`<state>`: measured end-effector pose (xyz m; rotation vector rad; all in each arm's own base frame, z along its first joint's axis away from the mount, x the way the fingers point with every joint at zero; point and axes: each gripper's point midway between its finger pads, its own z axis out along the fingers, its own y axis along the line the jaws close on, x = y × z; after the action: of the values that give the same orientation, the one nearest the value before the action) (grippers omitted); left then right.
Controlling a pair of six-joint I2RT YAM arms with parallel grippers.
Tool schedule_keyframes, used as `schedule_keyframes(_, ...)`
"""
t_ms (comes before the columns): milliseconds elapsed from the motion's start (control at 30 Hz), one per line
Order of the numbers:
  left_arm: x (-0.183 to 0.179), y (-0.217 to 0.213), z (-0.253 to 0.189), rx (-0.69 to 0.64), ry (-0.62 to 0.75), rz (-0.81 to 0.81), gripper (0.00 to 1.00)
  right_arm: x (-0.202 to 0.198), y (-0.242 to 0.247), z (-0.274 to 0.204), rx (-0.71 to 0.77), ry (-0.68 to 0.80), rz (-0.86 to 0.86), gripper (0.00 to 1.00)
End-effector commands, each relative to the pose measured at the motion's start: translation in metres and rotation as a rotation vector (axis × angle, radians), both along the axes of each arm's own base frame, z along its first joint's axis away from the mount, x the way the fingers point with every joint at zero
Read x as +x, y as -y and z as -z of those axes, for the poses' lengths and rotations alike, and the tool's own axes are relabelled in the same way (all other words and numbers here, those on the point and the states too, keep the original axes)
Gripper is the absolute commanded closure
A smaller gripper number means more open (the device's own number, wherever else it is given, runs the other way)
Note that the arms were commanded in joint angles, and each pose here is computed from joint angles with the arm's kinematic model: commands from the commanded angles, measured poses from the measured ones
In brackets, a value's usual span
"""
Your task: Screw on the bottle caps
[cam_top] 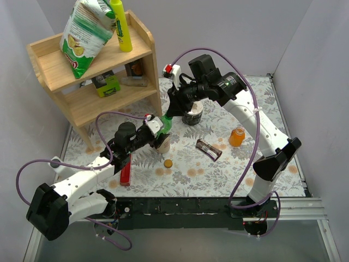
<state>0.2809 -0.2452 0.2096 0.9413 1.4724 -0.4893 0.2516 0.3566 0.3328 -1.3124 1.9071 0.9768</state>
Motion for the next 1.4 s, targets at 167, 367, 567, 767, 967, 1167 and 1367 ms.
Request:
schedule_keyframes(167,-0.016,0.031,-0.064,-0.193,0.018,0.146,1.0,-0.009,0.002,0.037,-0.118,-0.068,0.006,0.96)
schedule_keyframes(367,-0.029,0.039,-0.069,-0.207,-0.007,0.227,1.0,-0.001,0.001,0.033,-0.113,-0.012,0.006,0.99)
schedule_keyframes(567,-0.032,0.041,-0.064,-0.195,-0.023,0.249,1.0,0.002,0.002,0.037,-0.132,0.016,0.004,0.99)
schedule_keyframes(767,-0.033,0.041,-0.073,-0.237,-0.036,0.238,1.0,0.0,0.004,0.039,-0.147,0.026,0.003,0.99)
schedule_keyframes(967,-0.03,0.041,-0.081,-0.281,-0.043,0.221,1.0,-0.001,0.004,0.037,-0.139,0.024,0.008,0.99)
schedule_keyframes(1167,-0.026,0.037,-0.085,-0.3,-0.039,0.181,1.0,0.007,0.006,0.029,-0.136,0.06,0.043,0.99)
schedule_keyframes(1367,-0.024,0.033,-0.09,-0.297,0.028,0.169,1.0,-0.014,0.0,0.015,-0.032,-0.033,-0.062,0.99)
